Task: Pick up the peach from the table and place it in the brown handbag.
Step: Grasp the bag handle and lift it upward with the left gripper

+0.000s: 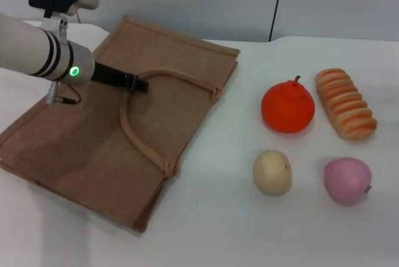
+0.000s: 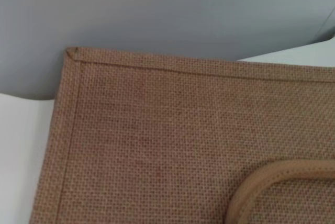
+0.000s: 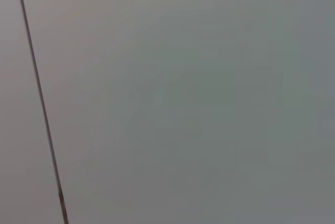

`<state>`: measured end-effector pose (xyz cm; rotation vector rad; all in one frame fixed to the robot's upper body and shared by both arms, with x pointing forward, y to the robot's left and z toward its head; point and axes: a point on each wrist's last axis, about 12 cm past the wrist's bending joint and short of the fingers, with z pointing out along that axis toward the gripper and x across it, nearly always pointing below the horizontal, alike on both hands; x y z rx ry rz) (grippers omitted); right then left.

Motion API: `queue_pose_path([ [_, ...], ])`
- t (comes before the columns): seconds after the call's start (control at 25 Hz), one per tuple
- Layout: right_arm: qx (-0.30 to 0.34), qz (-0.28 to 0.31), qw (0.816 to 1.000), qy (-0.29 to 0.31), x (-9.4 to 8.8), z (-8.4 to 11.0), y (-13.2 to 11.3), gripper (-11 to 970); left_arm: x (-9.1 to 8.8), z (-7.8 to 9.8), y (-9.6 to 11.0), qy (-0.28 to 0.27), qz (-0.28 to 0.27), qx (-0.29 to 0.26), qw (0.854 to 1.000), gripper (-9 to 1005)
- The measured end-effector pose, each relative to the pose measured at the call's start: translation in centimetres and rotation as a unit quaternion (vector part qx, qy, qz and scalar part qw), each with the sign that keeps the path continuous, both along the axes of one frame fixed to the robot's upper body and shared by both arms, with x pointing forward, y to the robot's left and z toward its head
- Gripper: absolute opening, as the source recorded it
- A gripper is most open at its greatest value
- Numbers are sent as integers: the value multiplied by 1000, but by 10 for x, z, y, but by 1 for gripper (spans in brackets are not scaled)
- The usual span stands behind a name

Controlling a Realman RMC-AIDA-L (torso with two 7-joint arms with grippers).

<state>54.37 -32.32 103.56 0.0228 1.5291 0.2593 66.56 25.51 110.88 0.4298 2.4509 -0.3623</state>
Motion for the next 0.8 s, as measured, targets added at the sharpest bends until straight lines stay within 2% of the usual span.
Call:
queue_pose_path([
  [0.68,-1,-1,1000,5,1,-1,0,864,0,-6,-3,14,1,-1,1000,495],
  [0.8,-1,-1,1000,5,1,-1,0,864,-1,-6,-3,13,1,-1,1000,403],
])
